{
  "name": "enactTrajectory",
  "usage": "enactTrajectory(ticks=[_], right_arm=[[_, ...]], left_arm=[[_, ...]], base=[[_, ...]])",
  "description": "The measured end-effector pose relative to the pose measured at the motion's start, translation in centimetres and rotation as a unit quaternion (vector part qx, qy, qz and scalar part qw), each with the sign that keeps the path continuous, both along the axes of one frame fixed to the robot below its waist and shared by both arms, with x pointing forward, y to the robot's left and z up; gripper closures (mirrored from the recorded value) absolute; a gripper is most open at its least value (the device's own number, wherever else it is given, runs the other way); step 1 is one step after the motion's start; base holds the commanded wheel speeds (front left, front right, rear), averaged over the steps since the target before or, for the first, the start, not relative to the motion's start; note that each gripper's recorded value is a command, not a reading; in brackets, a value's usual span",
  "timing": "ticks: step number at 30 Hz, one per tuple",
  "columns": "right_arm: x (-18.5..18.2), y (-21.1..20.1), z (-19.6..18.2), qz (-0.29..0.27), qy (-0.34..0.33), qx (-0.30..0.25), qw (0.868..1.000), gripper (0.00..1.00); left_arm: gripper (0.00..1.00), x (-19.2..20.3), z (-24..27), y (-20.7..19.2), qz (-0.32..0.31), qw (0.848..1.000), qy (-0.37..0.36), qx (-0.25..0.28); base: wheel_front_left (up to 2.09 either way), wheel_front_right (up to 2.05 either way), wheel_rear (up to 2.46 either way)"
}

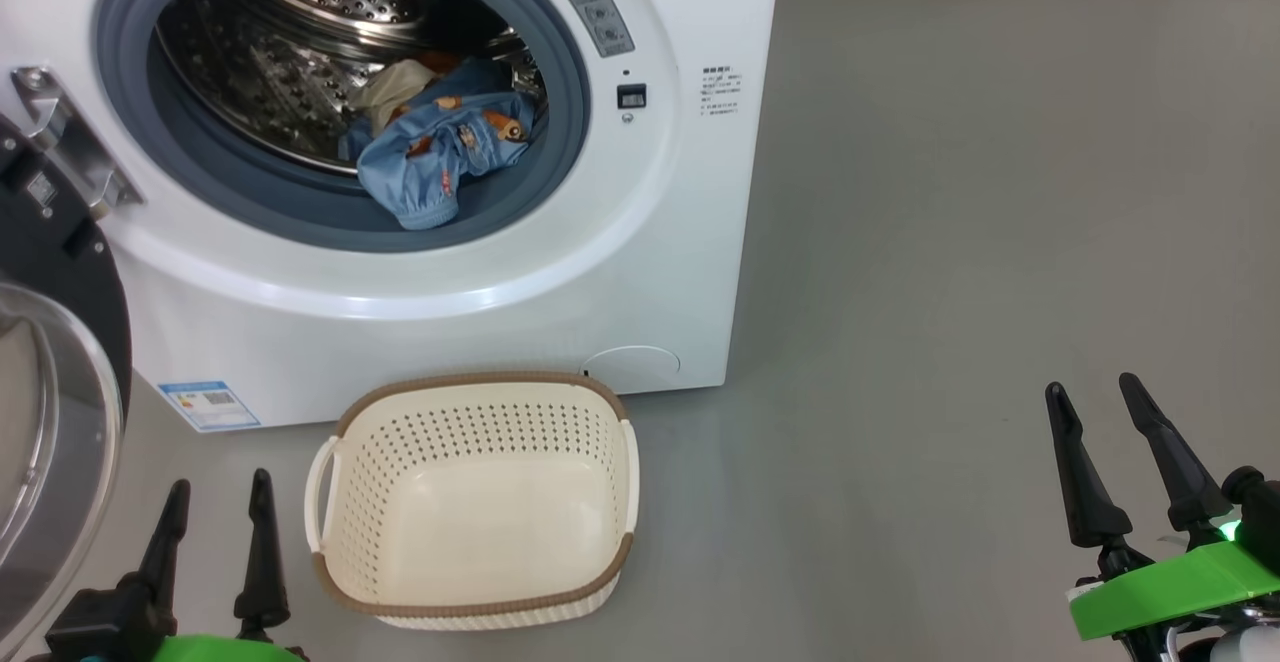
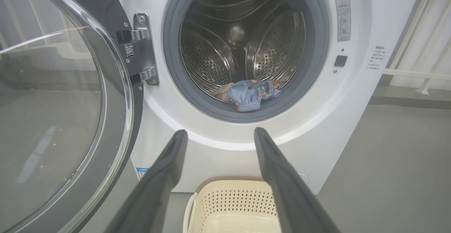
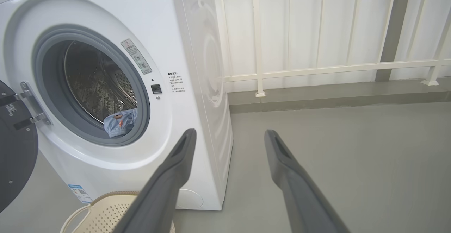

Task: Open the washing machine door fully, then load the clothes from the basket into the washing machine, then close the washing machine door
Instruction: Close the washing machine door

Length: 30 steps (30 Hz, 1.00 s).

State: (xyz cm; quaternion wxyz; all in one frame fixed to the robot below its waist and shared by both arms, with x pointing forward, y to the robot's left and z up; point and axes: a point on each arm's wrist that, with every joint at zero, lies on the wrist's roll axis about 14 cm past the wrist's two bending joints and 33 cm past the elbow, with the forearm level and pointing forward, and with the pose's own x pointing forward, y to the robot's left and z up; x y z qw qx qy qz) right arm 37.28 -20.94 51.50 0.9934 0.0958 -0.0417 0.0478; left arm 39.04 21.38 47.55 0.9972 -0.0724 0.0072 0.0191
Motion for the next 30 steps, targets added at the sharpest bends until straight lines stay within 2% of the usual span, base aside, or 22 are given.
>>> enactTrajectory(ticks=[19,26,30], right_arm=[[0.6,0.9,0.0,0.01,0.0,0.004,1.0,0.0],[1.5,4.0,-0.5,0.056,0.005,0.008,0.998,0.0],[2.2,6.8,-0.9,0.099,0.01,0.009,0.995,0.0]], left_arm=[[0.0,-0.3,0.3,-0.1,-0.007,1.0,-0.004,0.0],[0.0,-1.3,0.5,1.2,0.02,1.0,-0.008,-0.007],[0.0,-3.2,0.2,3.4,0.06,0.998,-0.005,-0.011]], base=[[-0.19,0.19,0.0],[0.0,0.0,0.0],[0.0,0.0,0.0]])
